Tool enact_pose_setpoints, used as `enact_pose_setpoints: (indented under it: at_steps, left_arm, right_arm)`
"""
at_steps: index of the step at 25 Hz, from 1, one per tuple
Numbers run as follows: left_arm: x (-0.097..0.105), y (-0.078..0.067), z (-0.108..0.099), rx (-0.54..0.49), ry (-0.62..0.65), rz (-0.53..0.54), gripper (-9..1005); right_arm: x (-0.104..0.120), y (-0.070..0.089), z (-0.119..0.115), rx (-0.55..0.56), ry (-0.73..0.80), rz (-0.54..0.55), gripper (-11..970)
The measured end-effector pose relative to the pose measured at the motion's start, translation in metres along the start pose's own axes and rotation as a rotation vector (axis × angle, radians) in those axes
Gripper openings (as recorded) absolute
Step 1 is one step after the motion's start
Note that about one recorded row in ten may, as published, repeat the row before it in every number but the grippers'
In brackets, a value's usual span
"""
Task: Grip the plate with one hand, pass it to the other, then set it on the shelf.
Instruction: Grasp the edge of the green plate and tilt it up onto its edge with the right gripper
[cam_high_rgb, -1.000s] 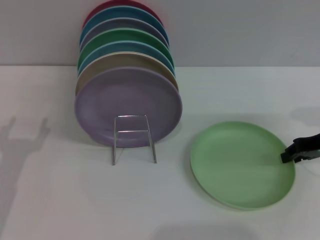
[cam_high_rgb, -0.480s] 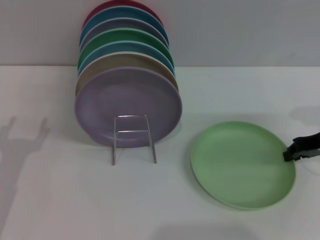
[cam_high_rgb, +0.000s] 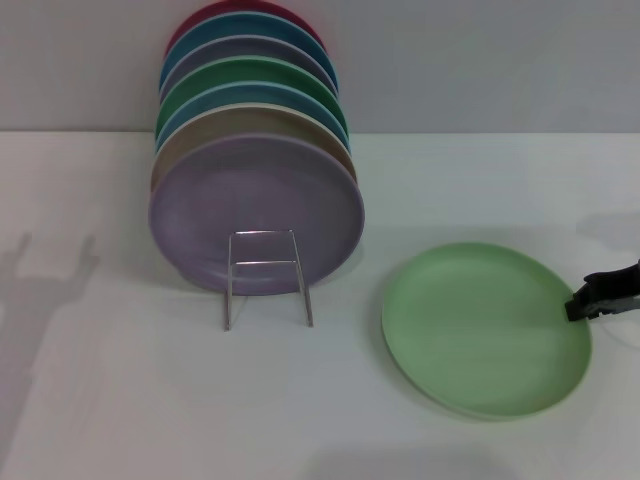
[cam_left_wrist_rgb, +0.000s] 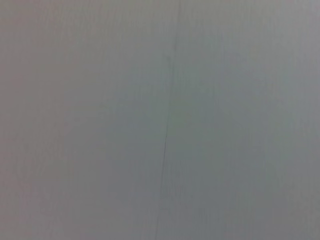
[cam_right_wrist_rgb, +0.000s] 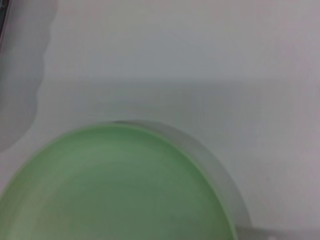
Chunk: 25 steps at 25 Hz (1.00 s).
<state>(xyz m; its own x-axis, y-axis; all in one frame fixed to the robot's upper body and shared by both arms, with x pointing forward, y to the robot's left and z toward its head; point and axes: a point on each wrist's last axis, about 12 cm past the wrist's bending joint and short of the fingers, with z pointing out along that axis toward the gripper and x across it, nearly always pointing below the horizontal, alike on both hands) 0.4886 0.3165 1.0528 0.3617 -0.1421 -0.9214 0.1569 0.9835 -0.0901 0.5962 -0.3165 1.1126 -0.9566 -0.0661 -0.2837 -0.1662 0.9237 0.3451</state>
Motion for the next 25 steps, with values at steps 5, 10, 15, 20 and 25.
enact_pose_setpoints:
  at_steps: [5, 10, 15, 20, 25]
  left_arm:
    - [0.0001, 0.0, 0.0, 0.0, 0.0, 0.0, 837]
    - [0.0001, 0.0, 0.0001, 0.0, 0.0, 0.001, 837]
    - [0.0001, 0.0, 0.0, 0.0, 0.001, 0.002, 837]
    - [0.0, -0.0001, 0.0001, 0.0, 0.0, 0.002, 837]
    - [0.0, -0.0003, 0.0006, 0.001, -0.001, 0.002, 837]
  right_arm:
    - [-0.0004, 0.002, 0.0024, 0.001, -0.011, -0.019, 77]
    - [-0.0004, 0.004, 0.0052, 0.011, -0.005, -0.04, 62]
    - [-0.0003, 0.0032, 0.0053, 0.018, -0.014, -0.041, 39]
    - [-0.0007, 0.0018, 0.003, 0.03, -0.037, -0.046, 30]
    - [-0.0019, 0.0034, 0.0011, 0.033, -0.052, -0.066, 20]
